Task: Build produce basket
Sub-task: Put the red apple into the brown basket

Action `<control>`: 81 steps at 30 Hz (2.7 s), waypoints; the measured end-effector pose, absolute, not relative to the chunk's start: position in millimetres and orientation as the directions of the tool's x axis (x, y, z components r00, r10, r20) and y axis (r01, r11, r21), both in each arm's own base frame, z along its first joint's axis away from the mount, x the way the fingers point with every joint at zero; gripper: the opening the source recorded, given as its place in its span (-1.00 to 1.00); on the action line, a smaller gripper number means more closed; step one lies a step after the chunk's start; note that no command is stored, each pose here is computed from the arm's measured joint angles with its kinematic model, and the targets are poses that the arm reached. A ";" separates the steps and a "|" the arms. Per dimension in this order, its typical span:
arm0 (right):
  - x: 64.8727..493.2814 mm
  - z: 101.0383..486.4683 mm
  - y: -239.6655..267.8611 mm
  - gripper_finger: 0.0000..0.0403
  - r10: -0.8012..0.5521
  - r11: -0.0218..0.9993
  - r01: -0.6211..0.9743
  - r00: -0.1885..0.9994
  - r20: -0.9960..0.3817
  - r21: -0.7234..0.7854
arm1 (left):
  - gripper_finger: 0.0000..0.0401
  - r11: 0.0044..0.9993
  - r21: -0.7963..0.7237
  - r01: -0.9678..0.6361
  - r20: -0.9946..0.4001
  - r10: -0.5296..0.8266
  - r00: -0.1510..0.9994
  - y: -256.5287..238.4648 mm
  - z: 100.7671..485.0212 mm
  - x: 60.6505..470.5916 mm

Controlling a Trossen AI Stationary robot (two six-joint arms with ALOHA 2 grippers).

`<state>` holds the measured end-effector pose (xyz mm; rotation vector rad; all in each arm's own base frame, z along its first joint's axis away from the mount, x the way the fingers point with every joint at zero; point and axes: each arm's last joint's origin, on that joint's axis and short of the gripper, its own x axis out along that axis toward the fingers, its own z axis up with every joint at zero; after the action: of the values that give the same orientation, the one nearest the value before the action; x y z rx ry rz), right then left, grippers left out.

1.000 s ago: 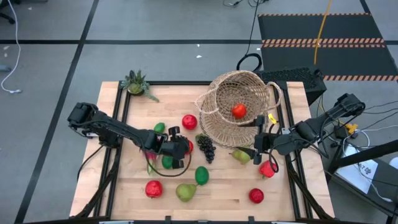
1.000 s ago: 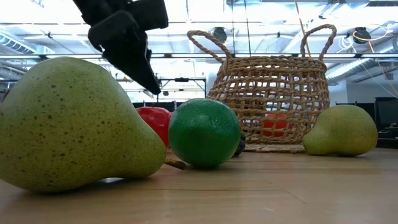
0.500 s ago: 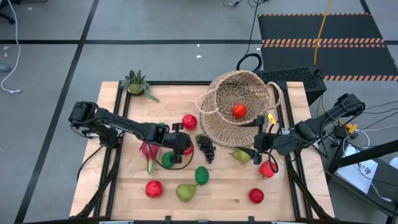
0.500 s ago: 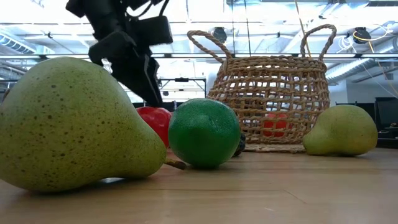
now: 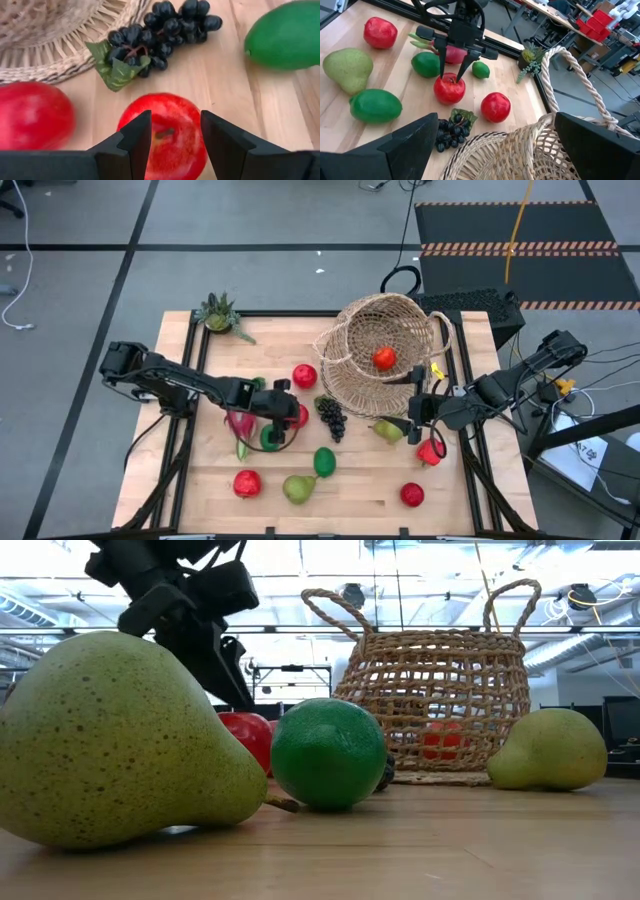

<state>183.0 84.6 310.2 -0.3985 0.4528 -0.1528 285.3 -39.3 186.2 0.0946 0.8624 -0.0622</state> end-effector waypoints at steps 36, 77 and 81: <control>183.1 310.4 84.6 0.95 -0.231 0.914 0.060 0.890 -0.394 -0.400 | -0.27 0.998 -0.026 0.059 -0.655 -0.061 0.754 -29.0 174.2 263.4; 183.4 311.0 84.7 0.95 -0.230 0.915 0.061 0.892 -0.389 -0.399 | -0.63 0.997 -0.032 0.064 -0.617 -0.071 0.784 -22.1 157.2 256.3; 183.4 311.0 84.8 0.95 -0.230 0.915 0.061 0.892 -0.389 -0.399 | -0.85 0.997 -0.031 0.064 -0.618 -0.070 0.783 -22.0 156.5 255.8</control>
<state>183.4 84.8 311.0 -0.3899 0.4452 -0.1549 255.8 -22.0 156.5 -0.0083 0.6675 -0.0724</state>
